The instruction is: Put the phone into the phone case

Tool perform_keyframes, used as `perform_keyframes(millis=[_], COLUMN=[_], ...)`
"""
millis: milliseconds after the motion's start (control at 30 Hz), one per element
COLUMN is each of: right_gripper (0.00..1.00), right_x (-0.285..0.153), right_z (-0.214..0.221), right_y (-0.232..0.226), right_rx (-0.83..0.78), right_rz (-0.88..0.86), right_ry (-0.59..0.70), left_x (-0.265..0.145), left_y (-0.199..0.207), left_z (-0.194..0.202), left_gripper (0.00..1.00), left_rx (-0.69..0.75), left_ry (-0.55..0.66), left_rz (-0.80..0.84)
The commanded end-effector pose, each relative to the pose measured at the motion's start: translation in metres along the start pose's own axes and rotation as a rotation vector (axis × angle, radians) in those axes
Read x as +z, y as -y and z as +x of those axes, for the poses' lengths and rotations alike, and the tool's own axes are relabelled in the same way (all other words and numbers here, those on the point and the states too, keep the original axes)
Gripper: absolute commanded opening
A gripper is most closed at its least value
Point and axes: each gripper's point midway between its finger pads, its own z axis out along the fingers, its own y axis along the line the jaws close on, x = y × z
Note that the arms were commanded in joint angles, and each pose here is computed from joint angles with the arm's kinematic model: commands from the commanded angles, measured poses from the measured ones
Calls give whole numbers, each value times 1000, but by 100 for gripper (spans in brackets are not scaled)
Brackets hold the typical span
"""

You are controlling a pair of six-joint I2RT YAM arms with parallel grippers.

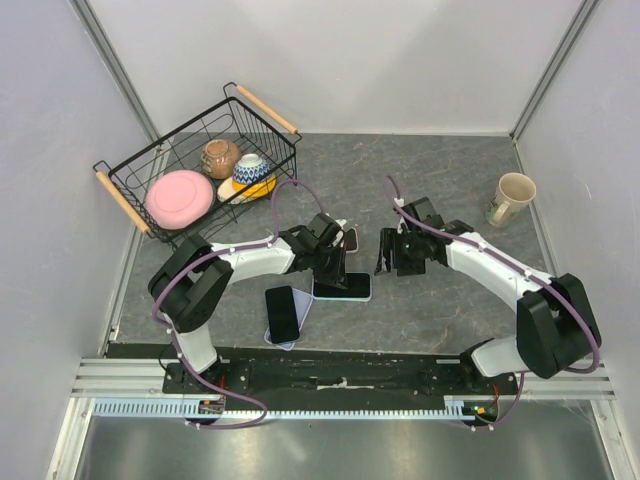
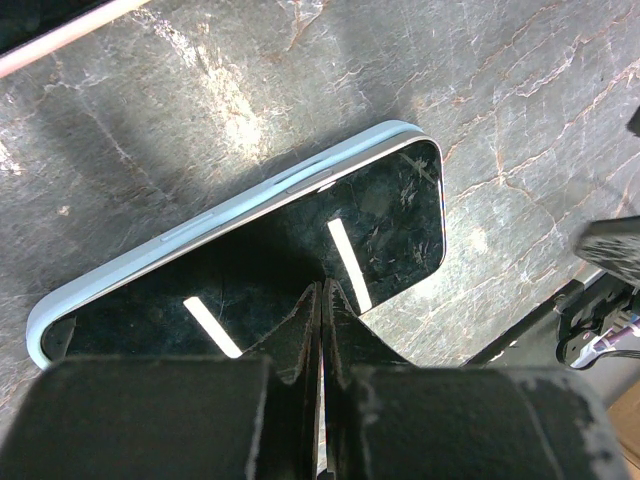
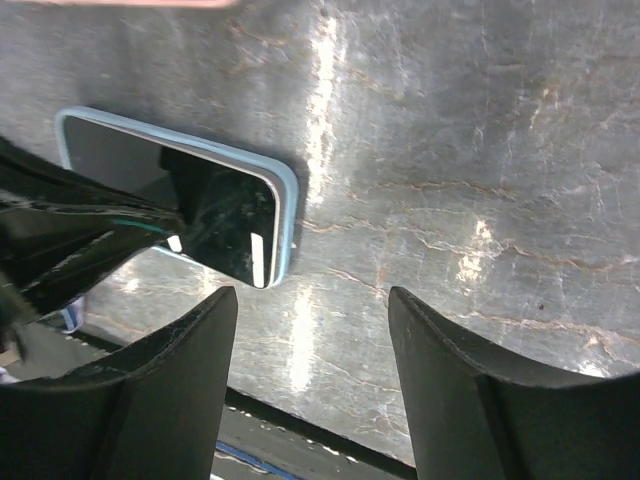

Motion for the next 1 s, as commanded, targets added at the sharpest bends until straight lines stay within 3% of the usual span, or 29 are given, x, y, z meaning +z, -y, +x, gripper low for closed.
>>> perform_keyframes(millis=[0, 100, 367, 733, 967], right_gripper=[70, 70, 64, 43, 41], right_x=[-15, -19, -5, 30, 49], right_z=[-14, -15, -3, 28, 49], right_y=[-23, -30, -35, -17, -17], right_rx=[29, 84, 147, 171, 159], right_rz=[-206, -345, -478, -427, -415], right_ry=[49, 45, -9, -122, -191], left_x=[10, 9, 7, 7, 6], left_y=[-58, -57, -54, -51, -52], left_z=[38, 37, 33, 31, 30], left_gripper=[2, 2, 2, 2, 2], left_rx=[-14, -12, -1, 7, 10], left_ry=[-100, -98, -90, -89, -91], left_rz=[-230, -228, -219, -213, -217])
